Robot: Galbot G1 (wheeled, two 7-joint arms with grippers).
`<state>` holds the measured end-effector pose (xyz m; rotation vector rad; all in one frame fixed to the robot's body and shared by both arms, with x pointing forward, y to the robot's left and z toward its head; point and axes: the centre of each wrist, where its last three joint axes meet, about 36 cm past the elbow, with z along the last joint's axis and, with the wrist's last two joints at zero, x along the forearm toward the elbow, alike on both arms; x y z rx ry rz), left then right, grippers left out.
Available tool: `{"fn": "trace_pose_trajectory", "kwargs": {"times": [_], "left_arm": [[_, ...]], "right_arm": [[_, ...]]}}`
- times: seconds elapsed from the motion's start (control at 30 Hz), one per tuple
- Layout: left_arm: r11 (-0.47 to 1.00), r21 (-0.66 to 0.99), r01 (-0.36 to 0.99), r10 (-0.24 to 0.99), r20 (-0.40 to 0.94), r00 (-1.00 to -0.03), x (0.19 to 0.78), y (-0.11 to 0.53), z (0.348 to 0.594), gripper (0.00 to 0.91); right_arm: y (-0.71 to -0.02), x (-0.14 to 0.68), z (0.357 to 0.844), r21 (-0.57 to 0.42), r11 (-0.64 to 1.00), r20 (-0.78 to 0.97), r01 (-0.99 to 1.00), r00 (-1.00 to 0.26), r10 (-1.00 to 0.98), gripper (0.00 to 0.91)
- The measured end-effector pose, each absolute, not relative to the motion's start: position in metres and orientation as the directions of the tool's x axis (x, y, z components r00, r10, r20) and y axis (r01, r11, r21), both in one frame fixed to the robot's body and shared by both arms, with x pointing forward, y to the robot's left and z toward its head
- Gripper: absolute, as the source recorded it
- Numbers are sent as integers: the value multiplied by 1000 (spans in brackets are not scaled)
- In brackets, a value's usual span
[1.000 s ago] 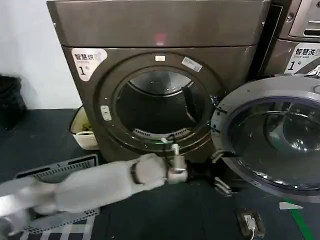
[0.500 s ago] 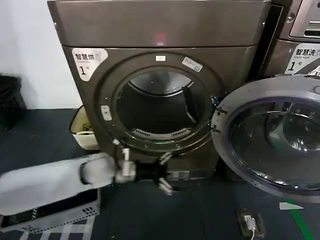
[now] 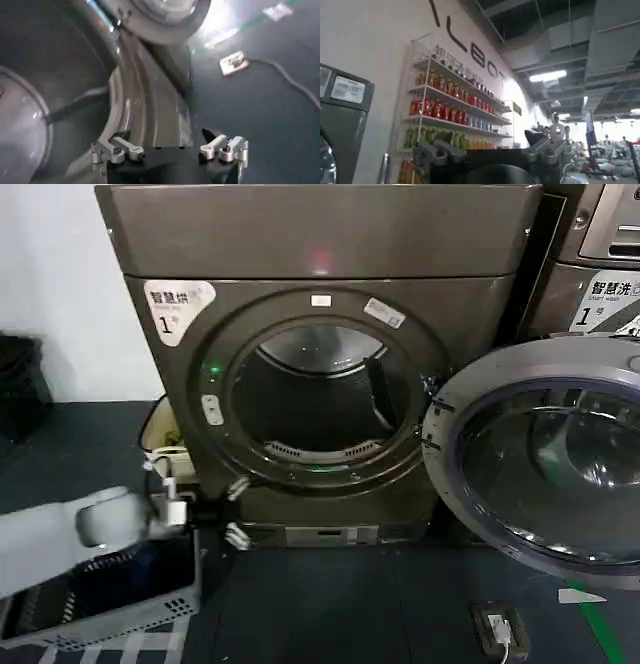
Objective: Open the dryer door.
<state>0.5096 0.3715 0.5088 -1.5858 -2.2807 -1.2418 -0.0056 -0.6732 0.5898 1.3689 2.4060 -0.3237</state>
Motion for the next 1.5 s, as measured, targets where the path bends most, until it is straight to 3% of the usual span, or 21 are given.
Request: {"fn": "trace_pose_trajectory", "kwargs": {"times": [0.57,1.5], "left_arm": [[281,537,795,486,635,-600,490,464,507,907],[368,390,844,368,772,-518,412,539,476,907]], "right_arm": [[-677,0,583,-24,509,-394,860,-476,786,907],[-680,12,578,-23,523,-385,852,-490,782,907]]}}
